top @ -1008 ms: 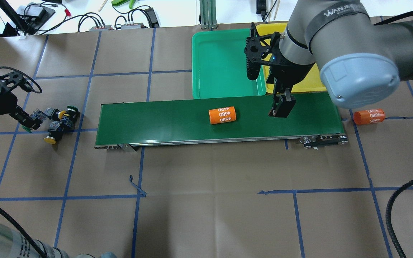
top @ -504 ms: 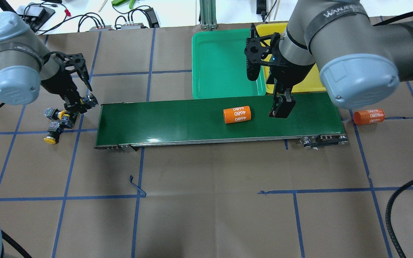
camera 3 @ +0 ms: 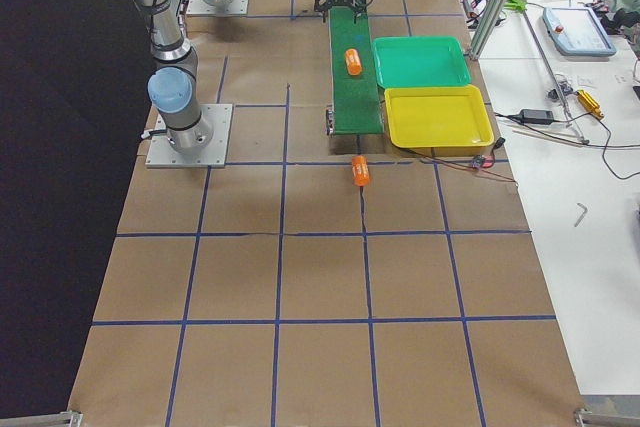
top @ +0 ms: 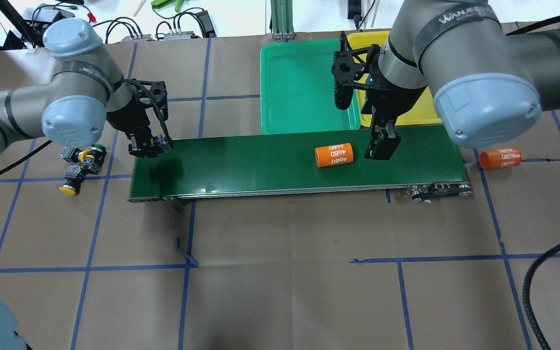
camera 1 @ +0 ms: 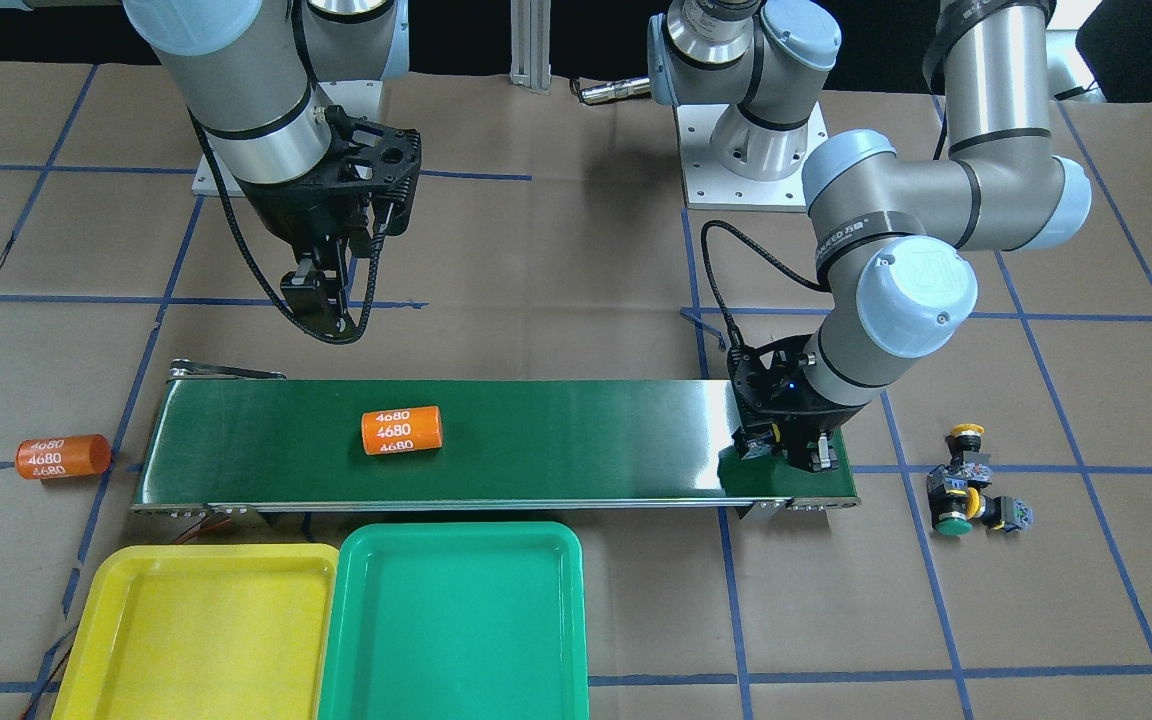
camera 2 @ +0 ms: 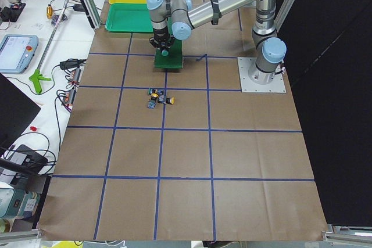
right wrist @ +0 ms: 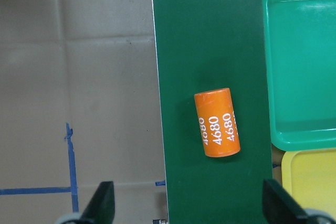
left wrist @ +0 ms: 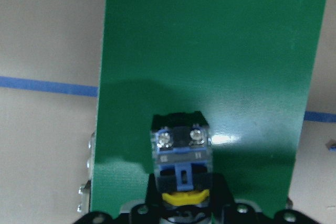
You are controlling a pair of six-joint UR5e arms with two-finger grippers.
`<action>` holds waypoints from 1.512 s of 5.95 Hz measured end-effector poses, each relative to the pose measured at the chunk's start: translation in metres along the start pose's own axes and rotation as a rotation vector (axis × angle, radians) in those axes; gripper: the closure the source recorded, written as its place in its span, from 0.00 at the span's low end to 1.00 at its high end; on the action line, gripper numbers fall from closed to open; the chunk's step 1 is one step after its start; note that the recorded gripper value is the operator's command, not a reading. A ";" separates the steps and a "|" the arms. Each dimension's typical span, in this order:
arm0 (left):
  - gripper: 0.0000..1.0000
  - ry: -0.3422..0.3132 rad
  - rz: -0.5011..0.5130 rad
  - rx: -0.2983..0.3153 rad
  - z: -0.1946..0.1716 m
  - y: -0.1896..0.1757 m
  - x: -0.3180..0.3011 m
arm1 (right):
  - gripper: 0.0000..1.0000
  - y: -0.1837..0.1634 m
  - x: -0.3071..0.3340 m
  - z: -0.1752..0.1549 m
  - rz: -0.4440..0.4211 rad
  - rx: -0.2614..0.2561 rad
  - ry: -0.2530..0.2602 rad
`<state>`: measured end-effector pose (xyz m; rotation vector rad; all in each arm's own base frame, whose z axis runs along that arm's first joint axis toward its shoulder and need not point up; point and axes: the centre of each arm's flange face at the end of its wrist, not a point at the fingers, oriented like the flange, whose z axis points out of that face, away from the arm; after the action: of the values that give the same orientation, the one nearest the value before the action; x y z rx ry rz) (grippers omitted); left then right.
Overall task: Sort buttons by color to trays
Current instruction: 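Place the green button on the conveyor with the left gripper, then raise the left gripper away while the right gripper reaches toward the button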
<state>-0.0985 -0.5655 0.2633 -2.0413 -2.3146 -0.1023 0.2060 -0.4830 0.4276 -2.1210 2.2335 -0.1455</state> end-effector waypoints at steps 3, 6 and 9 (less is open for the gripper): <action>0.05 -0.011 -0.229 0.004 -0.028 -0.006 0.011 | 0.00 0.000 0.000 0.000 0.000 0.000 0.000; 0.02 0.033 -0.921 -0.015 -0.102 -0.021 0.050 | 0.00 0.000 0.000 0.001 0.002 0.001 -0.002; 0.02 -0.024 -1.265 0.027 -0.167 -0.048 0.085 | 0.00 -0.005 0.010 0.007 -0.013 0.004 0.023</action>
<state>-0.1568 -0.5020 0.4360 -0.2820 -3.1233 -0.0806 0.2115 -0.4938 0.4210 -2.1431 2.2301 -0.1760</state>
